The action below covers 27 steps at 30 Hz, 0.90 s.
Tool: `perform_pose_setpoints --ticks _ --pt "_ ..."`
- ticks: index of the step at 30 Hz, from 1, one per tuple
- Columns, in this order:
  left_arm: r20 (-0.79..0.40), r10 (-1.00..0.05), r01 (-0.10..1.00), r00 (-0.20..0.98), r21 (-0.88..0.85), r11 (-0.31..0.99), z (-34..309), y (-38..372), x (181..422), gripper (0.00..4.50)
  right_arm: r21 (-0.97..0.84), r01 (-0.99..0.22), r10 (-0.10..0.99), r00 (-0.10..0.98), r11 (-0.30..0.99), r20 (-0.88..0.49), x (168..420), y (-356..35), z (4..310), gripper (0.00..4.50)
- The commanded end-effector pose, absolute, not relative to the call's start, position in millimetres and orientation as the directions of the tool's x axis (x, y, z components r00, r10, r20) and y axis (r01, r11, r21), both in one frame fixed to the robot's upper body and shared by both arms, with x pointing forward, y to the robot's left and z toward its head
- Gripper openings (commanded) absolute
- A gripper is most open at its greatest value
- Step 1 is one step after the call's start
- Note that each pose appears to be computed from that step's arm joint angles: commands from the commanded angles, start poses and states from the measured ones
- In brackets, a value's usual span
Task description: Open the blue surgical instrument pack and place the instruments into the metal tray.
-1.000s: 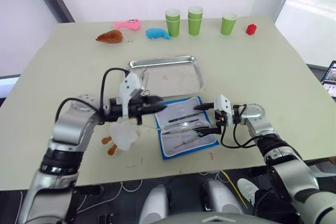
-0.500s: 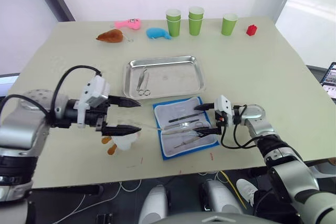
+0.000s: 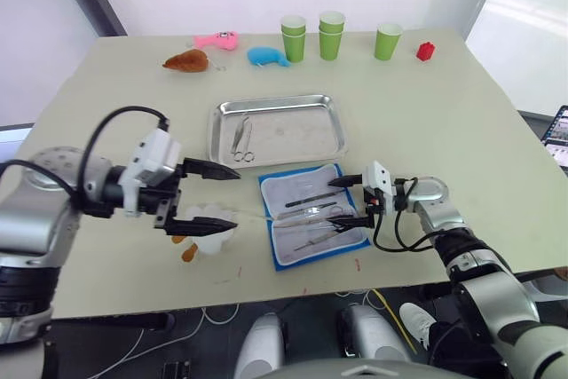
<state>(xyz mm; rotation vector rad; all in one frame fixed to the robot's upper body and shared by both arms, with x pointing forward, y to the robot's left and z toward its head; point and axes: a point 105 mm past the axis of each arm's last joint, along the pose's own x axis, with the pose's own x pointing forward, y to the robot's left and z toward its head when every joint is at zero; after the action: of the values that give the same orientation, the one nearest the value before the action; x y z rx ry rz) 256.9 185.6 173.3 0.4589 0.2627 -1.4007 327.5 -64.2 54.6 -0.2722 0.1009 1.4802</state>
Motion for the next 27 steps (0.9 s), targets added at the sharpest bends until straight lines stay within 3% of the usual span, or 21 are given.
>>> perform_pose_setpoints --ticks 1,4,8,27 --pt "-0.494 -0.844 0.966 0.21 0.238 0.101 165 177 269 4.47 0.055 -0.996 0.925 0.048 0.074 -0.378 304 -73 0 4.5" --pt "-0.482 -0.821 0.931 0.306 0.33 0.153 157 167 292 3.82 0.054 -0.996 0.924 0.05 0.076 -0.378 304 -74 0 4.5" --pt "-0.485 -0.811 0.924 0.327 0.343 0.168 144 158 301 1.91 0.054 -0.995 0.924 0.054 0.081 -0.377 304 -75 0 4.5" --pt "-0.461 -0.838 0.926 0.292 0.356 0.127 92 125 322 1.91 0.052 -0.995 0.924 0.06 0.086 -0.377 306 -76 2 4.5"
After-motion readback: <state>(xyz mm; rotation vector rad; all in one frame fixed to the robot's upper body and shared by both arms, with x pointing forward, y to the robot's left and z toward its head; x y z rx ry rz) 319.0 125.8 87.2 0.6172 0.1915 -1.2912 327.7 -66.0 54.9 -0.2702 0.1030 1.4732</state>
